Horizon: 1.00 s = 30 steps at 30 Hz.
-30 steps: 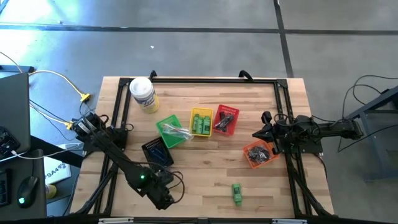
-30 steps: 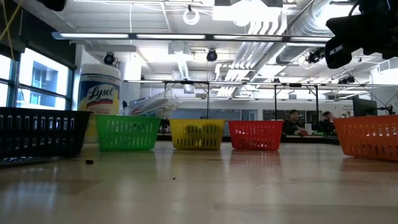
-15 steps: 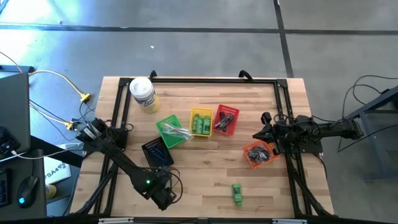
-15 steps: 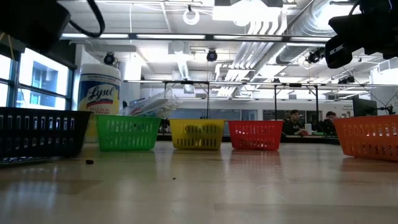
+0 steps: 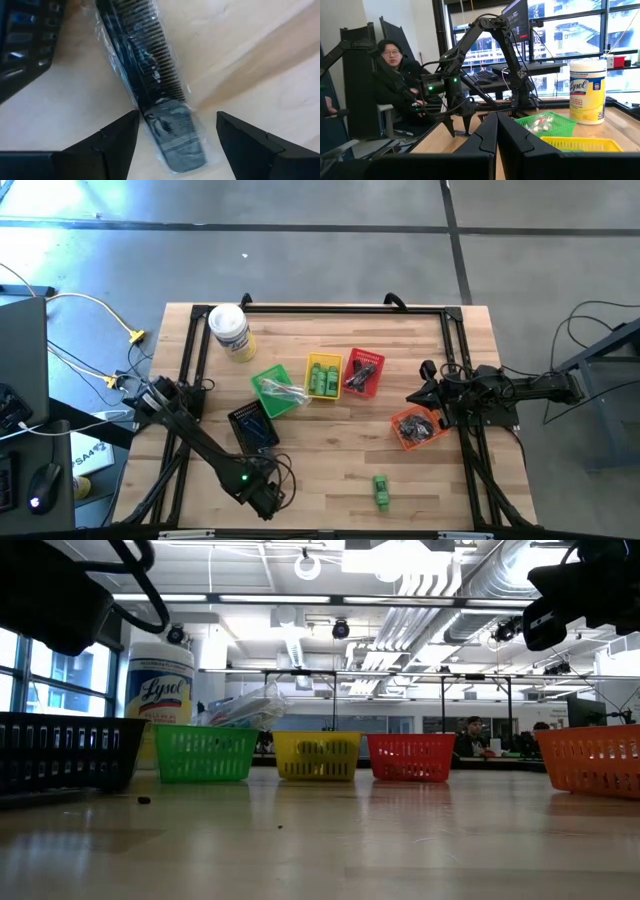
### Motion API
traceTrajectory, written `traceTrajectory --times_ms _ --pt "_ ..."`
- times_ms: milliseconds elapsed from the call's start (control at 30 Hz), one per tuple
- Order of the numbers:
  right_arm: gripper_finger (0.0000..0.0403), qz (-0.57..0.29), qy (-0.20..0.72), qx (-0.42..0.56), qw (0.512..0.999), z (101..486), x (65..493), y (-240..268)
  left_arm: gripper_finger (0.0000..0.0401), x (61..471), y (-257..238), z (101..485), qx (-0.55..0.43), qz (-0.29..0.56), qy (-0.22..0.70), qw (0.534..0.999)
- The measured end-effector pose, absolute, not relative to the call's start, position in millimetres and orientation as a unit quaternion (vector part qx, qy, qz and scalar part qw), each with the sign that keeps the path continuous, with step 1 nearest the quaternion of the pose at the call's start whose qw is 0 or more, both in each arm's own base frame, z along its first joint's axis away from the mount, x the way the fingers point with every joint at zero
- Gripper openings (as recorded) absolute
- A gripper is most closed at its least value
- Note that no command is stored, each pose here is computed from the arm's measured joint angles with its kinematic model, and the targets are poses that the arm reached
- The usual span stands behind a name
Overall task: Pick & Place Travel size toiletries
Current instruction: Put the black comb into the red bin
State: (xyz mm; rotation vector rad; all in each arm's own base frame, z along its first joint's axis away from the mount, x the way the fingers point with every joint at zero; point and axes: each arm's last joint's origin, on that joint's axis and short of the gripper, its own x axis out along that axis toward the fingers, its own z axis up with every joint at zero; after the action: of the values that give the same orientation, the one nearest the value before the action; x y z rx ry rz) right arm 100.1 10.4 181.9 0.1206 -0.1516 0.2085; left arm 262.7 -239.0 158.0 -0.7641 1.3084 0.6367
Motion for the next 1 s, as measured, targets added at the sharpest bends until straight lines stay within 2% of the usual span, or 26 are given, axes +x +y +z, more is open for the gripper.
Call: traceTrajectory --times_ms 167,500,633,1000 --pt "0.0002 0.104 -0.076 0.060 0.990 181.9 100.1 10.4 0.0260 264.7 -241.6 146.3 -0.305 0.265 0.602 0.689" --pt "0.0002 0.104 -0.077 0.064 0.990 182.2 100.1 10.4 0.0254 264.1 -241.1 142.8 -0.302 0.271 0.607 0.684" --pt "0.0002 0.104 -0.077 0.064 0.990 182.2 100.1 10.4 0.0228 263.6 -240.5 140.3 -0.306 0.286 0.606 0.677" --pt "0.0002 0.104 -0.077 0.064 0.990 182.1 100.1 10.4 0.0122 262.5 -241.3 139.9 -0.313 0.285 0.614 0.666"
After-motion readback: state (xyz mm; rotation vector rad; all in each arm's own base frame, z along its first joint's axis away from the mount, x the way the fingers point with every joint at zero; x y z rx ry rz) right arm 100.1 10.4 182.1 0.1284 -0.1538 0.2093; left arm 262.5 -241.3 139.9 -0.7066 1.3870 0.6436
